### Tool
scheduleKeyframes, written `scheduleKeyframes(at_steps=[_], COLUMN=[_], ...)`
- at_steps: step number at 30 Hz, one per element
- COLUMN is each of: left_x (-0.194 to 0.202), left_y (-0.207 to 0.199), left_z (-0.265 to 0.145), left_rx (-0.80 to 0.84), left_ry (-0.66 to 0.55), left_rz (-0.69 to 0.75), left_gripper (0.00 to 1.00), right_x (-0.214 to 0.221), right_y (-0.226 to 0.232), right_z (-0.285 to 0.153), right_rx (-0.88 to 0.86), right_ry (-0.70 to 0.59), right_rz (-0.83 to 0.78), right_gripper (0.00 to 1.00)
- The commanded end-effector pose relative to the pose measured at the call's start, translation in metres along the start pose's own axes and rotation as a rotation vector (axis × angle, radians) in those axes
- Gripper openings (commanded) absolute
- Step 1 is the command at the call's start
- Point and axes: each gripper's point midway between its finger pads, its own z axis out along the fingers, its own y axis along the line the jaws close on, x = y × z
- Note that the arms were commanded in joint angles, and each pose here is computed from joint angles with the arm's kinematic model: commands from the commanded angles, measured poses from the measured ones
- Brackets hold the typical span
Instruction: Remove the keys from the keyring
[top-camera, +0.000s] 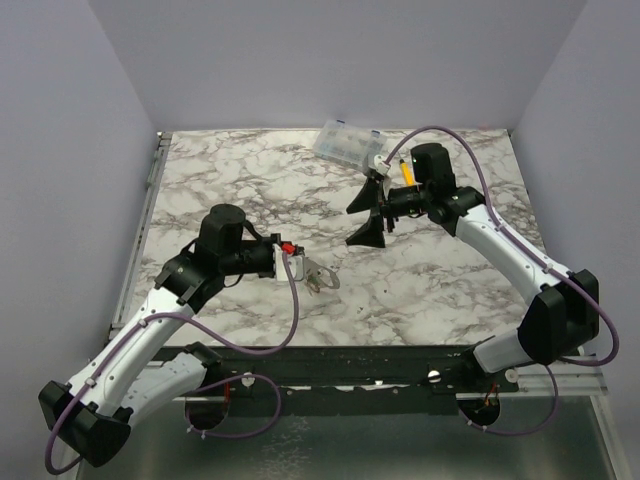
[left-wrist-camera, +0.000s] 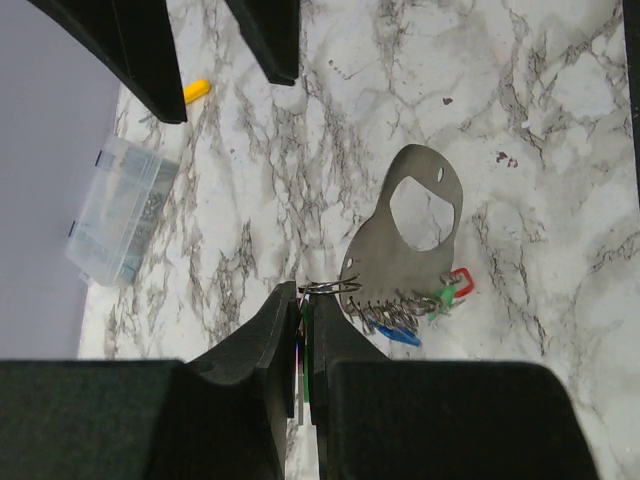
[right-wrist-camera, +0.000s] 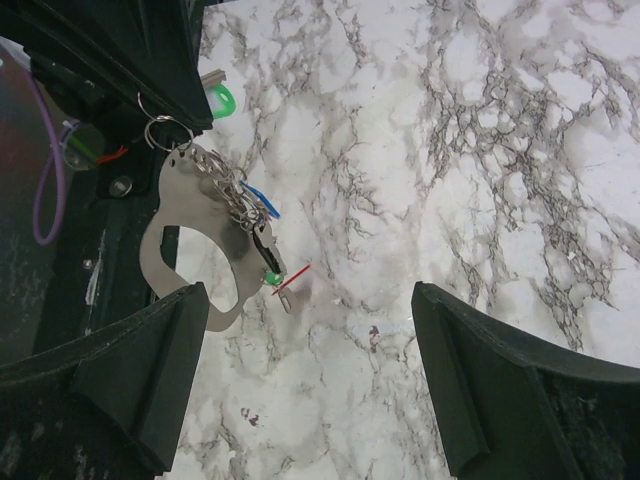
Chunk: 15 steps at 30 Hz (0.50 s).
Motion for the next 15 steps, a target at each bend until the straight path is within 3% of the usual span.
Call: scheduleKeyframes(at_steps=[1,8,15], left_x=[-0.015,-0.019,-0.029], left_y=[0.031,0.050,0.052], left_z=[0.000,0.009,0.012], left_rx=[-0.089,-0.152,-0.156], left_ry=[0.008,0.016,-0.035], left_rz=[-0.127,-0.357,-0.423], left_gripper=[0.00,0.00,0.00], right_x=[-0.011,-0.014,-0.013], right_y=[0.008,0.016,0.008], right_z=[0.002,0.019,0.035], right_rx=[0.012,-0.009,-0.048], right_ry=[-0.026,-0.058,-0.148], right_rz=[0.033,0.076,-0.048], right_gripper=[0.90,0.90,0.89])
